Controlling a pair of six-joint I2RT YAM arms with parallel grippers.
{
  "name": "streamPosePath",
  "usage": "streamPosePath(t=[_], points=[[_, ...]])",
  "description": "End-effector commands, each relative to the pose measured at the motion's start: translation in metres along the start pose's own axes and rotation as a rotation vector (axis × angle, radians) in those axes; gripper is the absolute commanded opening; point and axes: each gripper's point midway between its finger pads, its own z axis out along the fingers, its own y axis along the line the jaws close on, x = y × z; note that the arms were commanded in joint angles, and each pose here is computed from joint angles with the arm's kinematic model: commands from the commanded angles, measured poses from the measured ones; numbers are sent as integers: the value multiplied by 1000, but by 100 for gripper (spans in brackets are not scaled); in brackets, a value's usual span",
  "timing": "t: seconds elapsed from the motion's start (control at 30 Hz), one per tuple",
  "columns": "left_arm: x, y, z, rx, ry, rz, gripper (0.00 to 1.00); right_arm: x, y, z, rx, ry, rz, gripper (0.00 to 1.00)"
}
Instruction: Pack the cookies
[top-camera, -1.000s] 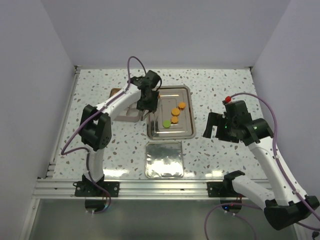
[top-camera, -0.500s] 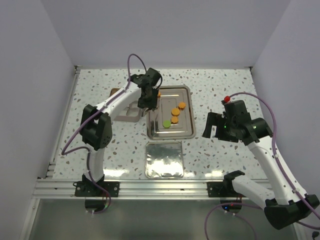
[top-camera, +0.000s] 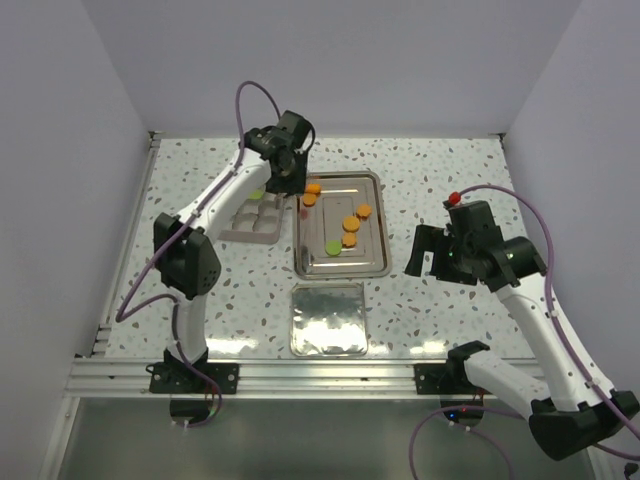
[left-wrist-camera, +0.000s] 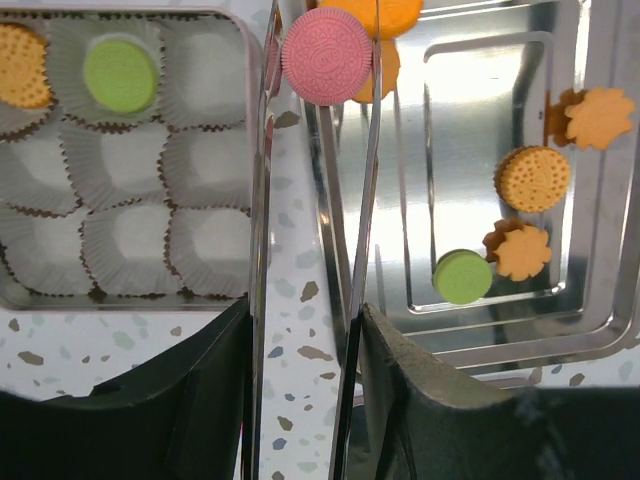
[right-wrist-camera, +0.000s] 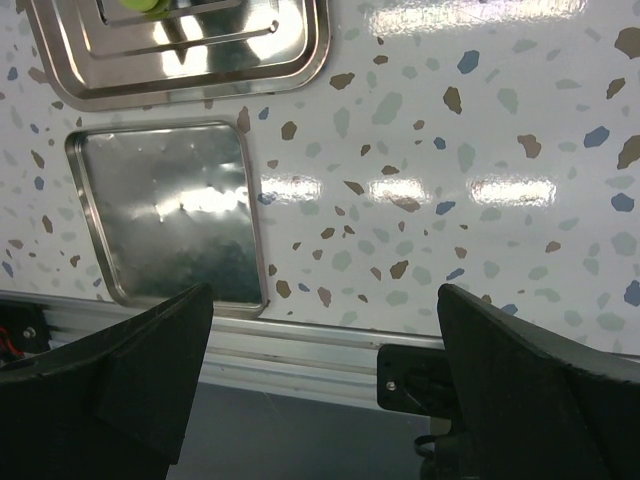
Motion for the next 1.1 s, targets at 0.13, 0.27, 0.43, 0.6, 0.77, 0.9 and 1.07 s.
streamPosePath(t=[0.13, 0.27, 0.43, 0.6, 0.77, 0.9, 1.07], points=[[-22, 72, -41, -92, -94, -73, 49, -15, 3, -11, -14, -76, -20, 98], [-26, 94, -46, -118, -109, -96, 49, -15, 3, -11, -14, -74, -21, 98], [-18, 95, -36, -115, -92, -94, 49, -14, 3, -10, -12, -68, -19, 98], [-9, 90, -25, -87, -72, -106, 49, -13, 3, -9, -8, -61, -19, 98], [-8, 85, -14, -69, -57, -103, 49, -13, 2, -7, -3, -55, -19, 98], [-10, 80, -9, -52, -58, -107, 49, -13, 2, -6, -3, -52, -19, 98], [-10, 76, 0, -46, -46, -105, 49, -13, 2, -6, 0, -50, -20, 98]])
